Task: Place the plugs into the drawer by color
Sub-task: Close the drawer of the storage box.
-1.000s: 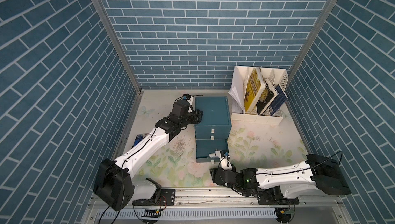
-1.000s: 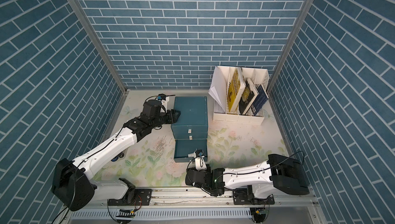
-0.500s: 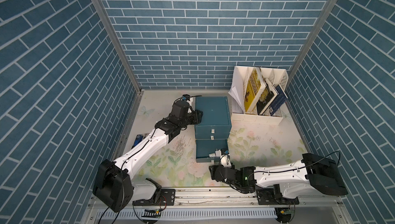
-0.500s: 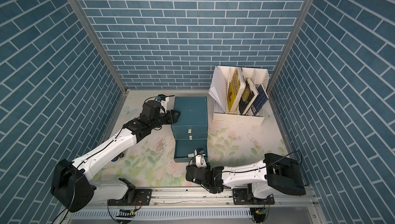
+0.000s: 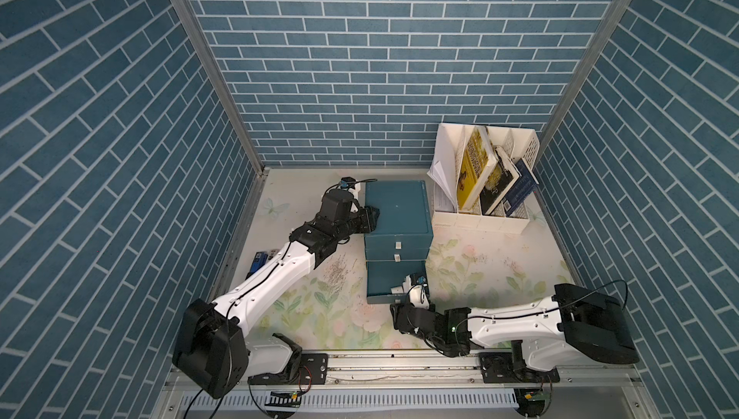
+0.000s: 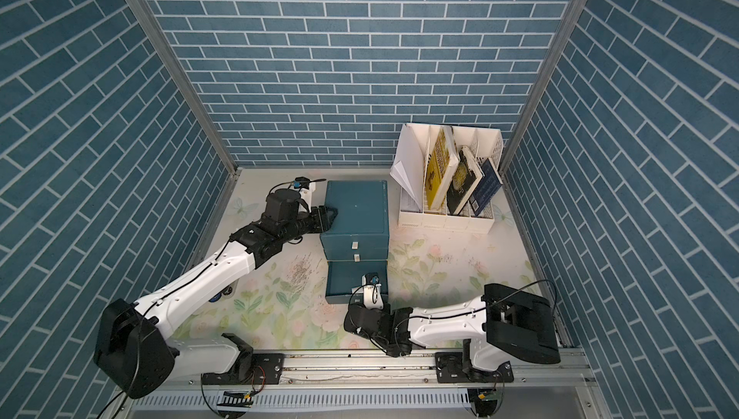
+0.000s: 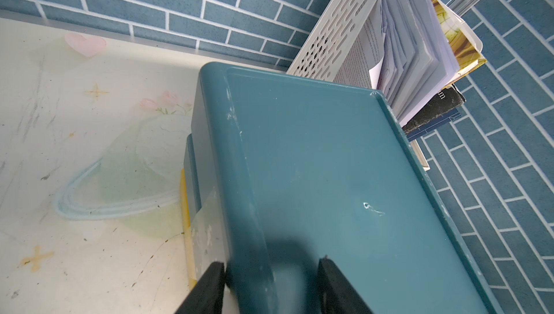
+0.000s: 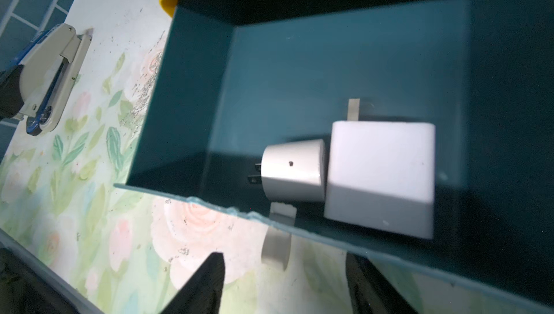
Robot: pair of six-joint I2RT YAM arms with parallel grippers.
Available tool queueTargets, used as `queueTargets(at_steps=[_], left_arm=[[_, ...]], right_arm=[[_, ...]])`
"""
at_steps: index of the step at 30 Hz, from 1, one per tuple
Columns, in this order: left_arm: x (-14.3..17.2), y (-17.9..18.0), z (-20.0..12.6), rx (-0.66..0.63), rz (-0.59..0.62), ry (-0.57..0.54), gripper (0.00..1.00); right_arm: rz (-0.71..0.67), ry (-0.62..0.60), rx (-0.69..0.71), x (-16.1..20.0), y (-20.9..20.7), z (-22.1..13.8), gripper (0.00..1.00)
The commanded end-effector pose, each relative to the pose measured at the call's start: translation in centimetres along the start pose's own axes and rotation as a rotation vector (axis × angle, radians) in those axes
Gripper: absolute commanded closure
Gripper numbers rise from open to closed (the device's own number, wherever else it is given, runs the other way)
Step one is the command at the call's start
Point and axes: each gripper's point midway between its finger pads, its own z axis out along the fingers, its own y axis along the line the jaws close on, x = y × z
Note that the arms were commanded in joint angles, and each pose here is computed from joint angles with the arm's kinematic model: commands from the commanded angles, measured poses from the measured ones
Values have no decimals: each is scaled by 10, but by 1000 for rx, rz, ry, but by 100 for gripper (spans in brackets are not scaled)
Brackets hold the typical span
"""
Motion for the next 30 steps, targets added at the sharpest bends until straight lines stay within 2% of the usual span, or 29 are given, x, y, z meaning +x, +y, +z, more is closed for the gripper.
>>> queueTargets(at_steps=[1,18,30], left_arm=[[36,19,4,-54,13,119,46],[45,22,2,-48,20,138,48],[49,23,2,-47,24,149,48]], right_arm=[[-28,-54,15,-15,6,3,40],[-53,-195,70,-49,-3,12,48],[-91,-319,151,-68,-19,9,38]])
